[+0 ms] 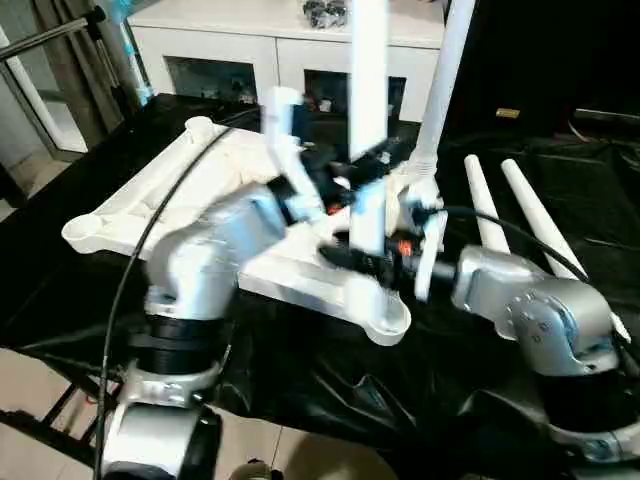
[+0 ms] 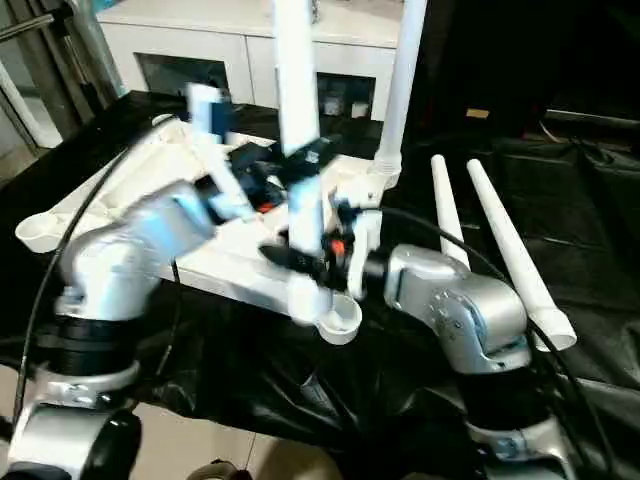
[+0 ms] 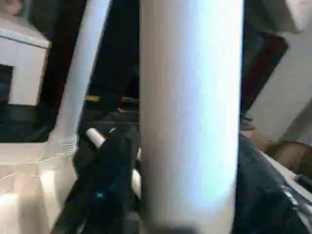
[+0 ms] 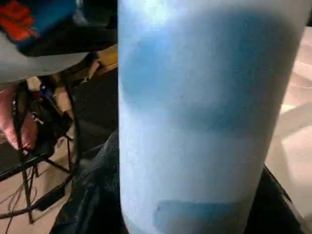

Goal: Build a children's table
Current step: Pick table leg

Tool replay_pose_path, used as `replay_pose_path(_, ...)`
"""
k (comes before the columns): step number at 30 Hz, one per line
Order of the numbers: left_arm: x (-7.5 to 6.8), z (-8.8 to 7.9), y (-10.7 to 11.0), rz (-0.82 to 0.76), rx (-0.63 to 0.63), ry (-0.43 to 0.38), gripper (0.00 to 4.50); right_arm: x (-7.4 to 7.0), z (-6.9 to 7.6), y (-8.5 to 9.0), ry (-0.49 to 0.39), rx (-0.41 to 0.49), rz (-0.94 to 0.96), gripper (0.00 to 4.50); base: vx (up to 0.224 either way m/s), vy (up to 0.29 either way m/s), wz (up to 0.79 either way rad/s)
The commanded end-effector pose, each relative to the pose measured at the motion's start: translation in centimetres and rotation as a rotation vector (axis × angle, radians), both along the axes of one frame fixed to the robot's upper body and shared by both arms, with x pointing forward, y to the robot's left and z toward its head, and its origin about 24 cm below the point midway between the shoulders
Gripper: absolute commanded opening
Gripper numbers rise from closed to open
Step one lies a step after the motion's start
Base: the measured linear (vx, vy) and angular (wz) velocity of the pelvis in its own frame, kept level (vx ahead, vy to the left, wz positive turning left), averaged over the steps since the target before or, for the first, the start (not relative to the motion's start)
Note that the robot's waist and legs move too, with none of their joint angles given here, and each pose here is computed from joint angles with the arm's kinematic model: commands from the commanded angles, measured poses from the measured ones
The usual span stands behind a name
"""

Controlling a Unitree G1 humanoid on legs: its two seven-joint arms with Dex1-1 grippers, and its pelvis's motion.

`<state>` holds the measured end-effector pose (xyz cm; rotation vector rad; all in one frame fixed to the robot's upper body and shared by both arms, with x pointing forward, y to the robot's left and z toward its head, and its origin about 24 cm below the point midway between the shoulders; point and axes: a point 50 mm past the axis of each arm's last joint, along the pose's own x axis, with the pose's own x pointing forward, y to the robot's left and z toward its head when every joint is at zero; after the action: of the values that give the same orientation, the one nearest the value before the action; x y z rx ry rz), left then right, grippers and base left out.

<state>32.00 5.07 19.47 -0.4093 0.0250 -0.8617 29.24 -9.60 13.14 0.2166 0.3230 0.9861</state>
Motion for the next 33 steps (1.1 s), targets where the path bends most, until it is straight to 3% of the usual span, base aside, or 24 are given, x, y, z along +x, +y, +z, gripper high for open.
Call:
replay_pose_path(1, 1.3, 0.0, 1.4, 0.245, -0.024, 0.039, 2.33, 0.2, 1.8, 0.4, -0.089, 0.023, -0.008, 1.88, 0.0, 0.0, 0.0)
replay_pose_path(7, 1.1, 0.4, 0.8, 0.288, -0.082, 0.042, 1.9, 0.1, 2.0, 0.6, -0.098, 0.021, -0.009, 1.88, 0.0, 0.0, 0.0)
replay_pose_path(13, 0.8, 0.6, 0.7, 0.239, -0.119, 0.035, 1.87, 0.1, 1.8, 0.5, -0.092, -0.004, 0.012, 1.88, 0.0, 0.0, 0.0)
replay_pose_path(14, 0.8, 0.6, 0.7, 0.231, -0.121, 0.033, 1.87, 0.1, 1.8, 0.5, -0.087, -0.002, 0.017, 2.44, 0.0, 0.0, 0.0)
replay_pose_path(18, -0.1, 1.2, 0.3, 0.062, -0.142, -0.026, 1.83, -0.1, 2.0, -0.8, -0.056, -0.001, 0.096, 2.79, 0.0, 0.0, 0.0)
replay_pose_path(27, -1.9, 1.7, 1.6, -0.323, -0.223, -0.099, 1.82, -1.3, 2.6, -3.0, -0.015, 0.018, 0.31, 3.51, 0.0, 0.0, 0.0)
replay_pose_path(29, -2.7, 2.1, 1.9, -0.477, -0.245, -0.143, 1.82, -1.8, 2.3, -3.7, 0.012, -0.007, 0.383, 3.7, 0.0, 0.0, 0.0)
replay_pose_path(33, -3.4, 2.3, 2.0, -0.611, -0.257, -0.172, 1.82, -2.7, 1.6, -4.3, 0.049, -0.058, 0.475, 3.82, 0.0, 0.0, 0.0)
